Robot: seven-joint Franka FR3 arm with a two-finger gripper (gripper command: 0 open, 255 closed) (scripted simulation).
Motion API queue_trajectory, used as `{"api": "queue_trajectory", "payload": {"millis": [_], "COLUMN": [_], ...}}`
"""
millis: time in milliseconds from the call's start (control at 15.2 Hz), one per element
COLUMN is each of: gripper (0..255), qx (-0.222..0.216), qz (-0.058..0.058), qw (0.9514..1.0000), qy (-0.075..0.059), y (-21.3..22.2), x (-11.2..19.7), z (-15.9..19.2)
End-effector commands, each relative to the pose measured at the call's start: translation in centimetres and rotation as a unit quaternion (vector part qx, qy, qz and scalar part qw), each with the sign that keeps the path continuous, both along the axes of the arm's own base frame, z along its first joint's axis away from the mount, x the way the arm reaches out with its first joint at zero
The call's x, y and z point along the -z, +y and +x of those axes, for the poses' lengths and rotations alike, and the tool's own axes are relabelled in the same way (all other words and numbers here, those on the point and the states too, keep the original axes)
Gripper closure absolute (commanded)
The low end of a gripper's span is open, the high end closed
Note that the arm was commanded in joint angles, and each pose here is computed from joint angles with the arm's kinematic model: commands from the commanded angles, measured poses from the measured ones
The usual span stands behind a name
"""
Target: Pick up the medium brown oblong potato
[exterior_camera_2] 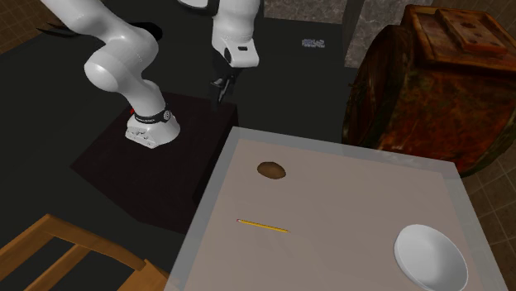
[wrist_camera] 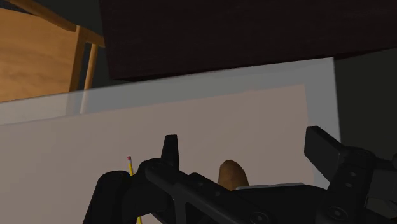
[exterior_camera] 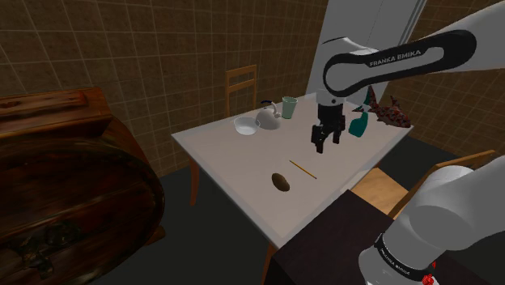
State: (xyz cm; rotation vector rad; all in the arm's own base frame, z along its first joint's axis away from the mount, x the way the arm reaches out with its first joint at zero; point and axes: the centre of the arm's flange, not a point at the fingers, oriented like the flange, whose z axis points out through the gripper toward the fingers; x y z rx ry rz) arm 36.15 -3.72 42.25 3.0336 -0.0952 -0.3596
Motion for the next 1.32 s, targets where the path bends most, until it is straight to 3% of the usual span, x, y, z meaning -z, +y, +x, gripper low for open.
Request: {"api": "queue_trajectory", "payload": {"millis": [0, 1254], "gripper": [0, 0], "qx": [-0.004, -0.042], "qz": [0.003, 0.032], "qw": [1.0000, 0.9986], "qy": [-0.001, 0.000], "y": [-0.2, -0.8], "x": [2.3, 23.6], "z": [1.3, 14.5]}}
